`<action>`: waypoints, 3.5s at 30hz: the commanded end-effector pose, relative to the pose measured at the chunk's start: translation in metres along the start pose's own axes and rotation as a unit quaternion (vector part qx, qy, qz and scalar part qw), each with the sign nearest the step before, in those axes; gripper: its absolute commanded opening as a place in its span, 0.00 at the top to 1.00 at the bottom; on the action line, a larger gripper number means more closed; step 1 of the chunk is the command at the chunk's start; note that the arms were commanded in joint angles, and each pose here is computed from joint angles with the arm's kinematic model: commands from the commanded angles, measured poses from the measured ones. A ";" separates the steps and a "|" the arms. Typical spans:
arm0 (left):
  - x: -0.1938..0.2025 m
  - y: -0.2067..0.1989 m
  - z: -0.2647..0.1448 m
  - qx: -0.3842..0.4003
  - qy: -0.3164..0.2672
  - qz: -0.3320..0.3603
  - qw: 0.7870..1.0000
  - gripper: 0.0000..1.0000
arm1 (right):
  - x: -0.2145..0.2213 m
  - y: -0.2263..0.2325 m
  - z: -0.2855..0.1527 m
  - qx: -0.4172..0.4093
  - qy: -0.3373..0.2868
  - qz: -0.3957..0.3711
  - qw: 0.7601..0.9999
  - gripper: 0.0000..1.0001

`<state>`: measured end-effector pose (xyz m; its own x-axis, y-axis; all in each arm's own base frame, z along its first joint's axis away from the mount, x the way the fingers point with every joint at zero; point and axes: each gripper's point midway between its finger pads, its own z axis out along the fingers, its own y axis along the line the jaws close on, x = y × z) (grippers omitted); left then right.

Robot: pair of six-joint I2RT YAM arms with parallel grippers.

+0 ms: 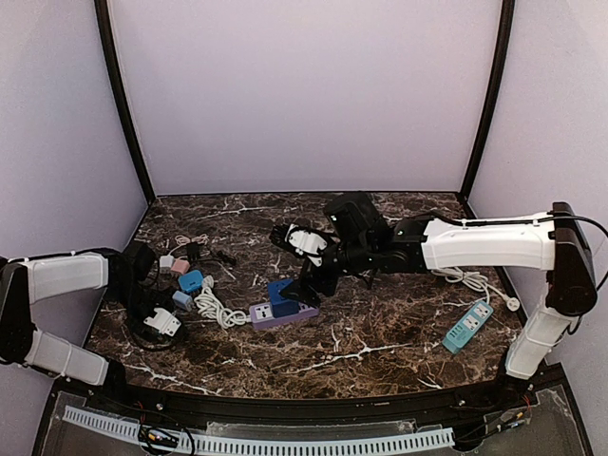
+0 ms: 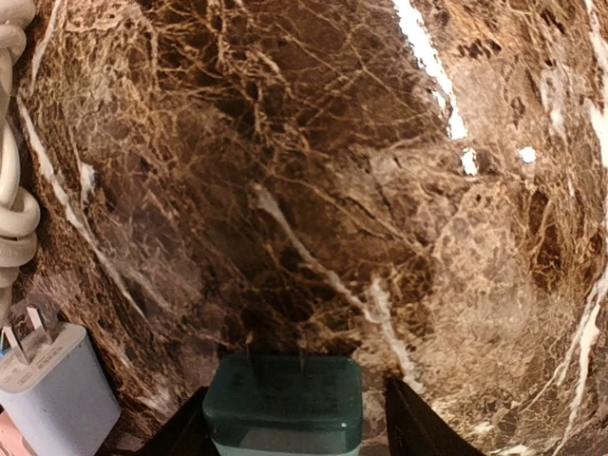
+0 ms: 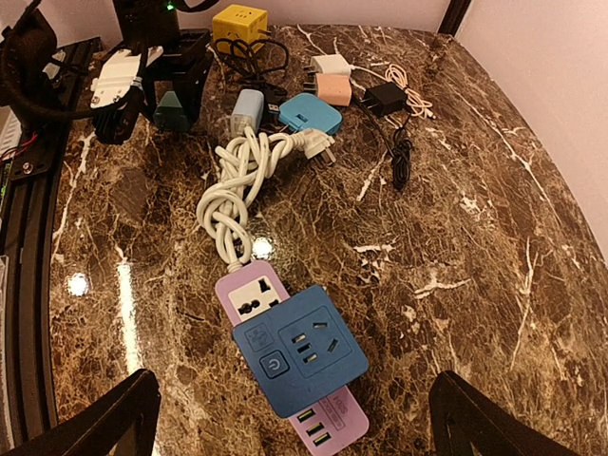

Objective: Insert the plug
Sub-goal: Pick up the plug from the center of the board, then adjust the plug.

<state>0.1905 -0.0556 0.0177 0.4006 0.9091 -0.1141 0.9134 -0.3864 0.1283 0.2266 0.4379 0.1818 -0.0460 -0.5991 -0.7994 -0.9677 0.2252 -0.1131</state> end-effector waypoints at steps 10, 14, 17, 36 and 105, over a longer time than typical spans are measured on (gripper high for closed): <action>0.001 0.018 -0.010 -0.057 0.010 0.015 0.998 0.84 | -0.008 -0.004 0.005 0.016 -0.006 0.020 1.000 0.01; -0.013 0.055 -0.050 -0.154 -0.003 0.026 0.988 0.91 | -0.019 -0.030 -0.006 0.065 -0.014 0.071 0.995 0.01; -0.040 0.095 -0.100 -0.284 -0.019 0.065 0.957 0.91 | -0.038 -0.054 -0.024 0.091 -0.034 0.134 0.986 0.01; -0.168 0.163 -0.257 -0.639 -0.123 0.146 0.746 0.88 | -0.061 -0.055 -0.050 0.099 -0.036 0.234 0.967 0.06; -0.187 0.175 -0.209 -0.521 -0.207 -0.137 0.816 0.90 | -0.128 -0.005 0.038 -0.094 -0.182 0.306 0.930 0.45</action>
<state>0.2605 -0.2606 0.2578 0.4024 0.7431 -0.5347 0.4910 0.3177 0.8111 0.2477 0.5363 0.2543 -0.5532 -0.1086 -0.8260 -0.8100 0.3020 0.5028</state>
